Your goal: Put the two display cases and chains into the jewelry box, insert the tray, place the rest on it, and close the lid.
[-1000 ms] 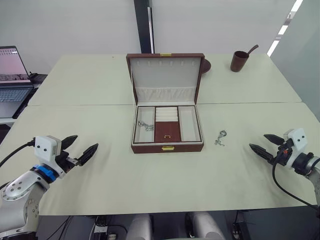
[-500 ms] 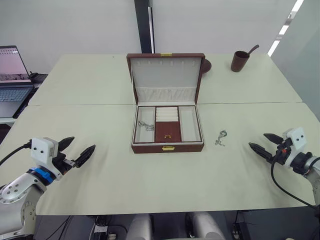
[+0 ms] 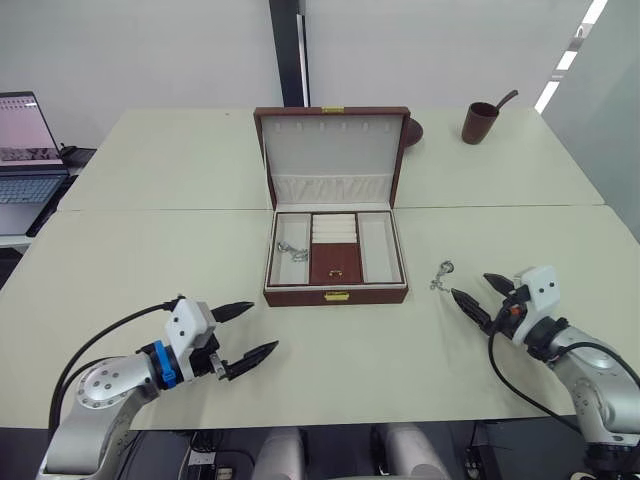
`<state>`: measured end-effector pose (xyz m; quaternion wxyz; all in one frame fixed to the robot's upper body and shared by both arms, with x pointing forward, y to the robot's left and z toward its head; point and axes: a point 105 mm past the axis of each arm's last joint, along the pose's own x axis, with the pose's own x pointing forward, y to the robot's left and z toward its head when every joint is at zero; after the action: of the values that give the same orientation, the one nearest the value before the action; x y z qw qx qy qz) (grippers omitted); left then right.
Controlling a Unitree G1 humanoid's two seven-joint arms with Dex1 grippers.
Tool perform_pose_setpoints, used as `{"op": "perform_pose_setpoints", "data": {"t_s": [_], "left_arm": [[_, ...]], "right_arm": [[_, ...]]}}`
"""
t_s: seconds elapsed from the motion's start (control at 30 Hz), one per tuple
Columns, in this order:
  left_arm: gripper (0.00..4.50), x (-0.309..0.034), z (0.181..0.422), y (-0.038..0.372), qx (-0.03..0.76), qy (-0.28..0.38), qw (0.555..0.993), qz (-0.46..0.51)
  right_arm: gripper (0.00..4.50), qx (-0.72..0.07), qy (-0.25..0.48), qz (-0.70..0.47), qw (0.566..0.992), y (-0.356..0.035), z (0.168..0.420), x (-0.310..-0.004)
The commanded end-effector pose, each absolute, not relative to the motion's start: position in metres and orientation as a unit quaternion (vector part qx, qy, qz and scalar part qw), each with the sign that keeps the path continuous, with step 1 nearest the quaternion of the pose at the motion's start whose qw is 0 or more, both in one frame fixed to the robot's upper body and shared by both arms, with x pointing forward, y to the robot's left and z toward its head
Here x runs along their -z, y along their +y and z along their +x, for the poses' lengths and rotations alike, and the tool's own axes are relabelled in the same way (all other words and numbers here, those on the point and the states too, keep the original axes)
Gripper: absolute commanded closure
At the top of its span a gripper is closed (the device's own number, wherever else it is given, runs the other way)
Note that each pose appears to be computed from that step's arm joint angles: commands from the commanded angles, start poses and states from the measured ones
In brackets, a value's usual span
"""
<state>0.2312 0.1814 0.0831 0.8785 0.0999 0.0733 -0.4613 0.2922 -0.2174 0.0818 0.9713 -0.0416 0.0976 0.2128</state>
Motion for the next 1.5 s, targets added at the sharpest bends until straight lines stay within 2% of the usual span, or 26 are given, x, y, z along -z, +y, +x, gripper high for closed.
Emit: {"op": "perform_pose_setpoints", "data": {"t_s": [0.03,0.27,0.53,0.63,0.9,1.17,1.27,1.37,1.5], "left_arm": [[0.00,-0.094,0.225,0.160,0.503,0.039,0.855,0.118],[0.00,-0.105,0.215,0.123,0.558,-0.001,0.822,0.117],[0.00,-0.091,0.217,0.107,0.569,-0.021,0.814,0.118],[0.00,-0.072,0.219,0.102,0.557,-0.033,0.821,0.123],[0.00,-0.052,0.211,0.116,0.545,-0.035,0.829,0.121],[0.00,-0.061,0.209,0.121,0.546,-0.053,0.829,0.108],[0.00,-0.064,0.207,0.120,0.548,-0.057,0.828,0.101],[0.00,-0.068,0.204,0.119,0.552,-0.061,0.826,0.096],[0.00,-0.071,0.202,0.118,0.553,-0.062,0.825,0.096]], "right_arm": [[0.03,-0.192,0.081,-0.045,0.977,-0.211,0.295,-0.091],[0.03,-0.159,0.101,-0.048,0.981,-0.191,0.302,-0.079],[0.03,-0.154,0.110,-0.045,0.981,-0.173,0.308,-0.070],[0.03,-0.159,0.112,-0.053,0.979,-0.162,0.311,-0.070],[0.03,-0.136,0.137,-0.066,0.979,-0.161,0.318,-0.058],[0.03,-0.112,0.151,-0.051,0.981,-0.169,0.319,-0.054],[0.62,-0.106,0.159,-0.054,0.980,-0.173,0.318,-0.051],[1.70,-0.101,0.162,-0.056,0.980,-0.175,0.317,-0.050],[2.59,-0.100,0.165,-0.056,0.980,-0.177,0.315,-0.048]]}}
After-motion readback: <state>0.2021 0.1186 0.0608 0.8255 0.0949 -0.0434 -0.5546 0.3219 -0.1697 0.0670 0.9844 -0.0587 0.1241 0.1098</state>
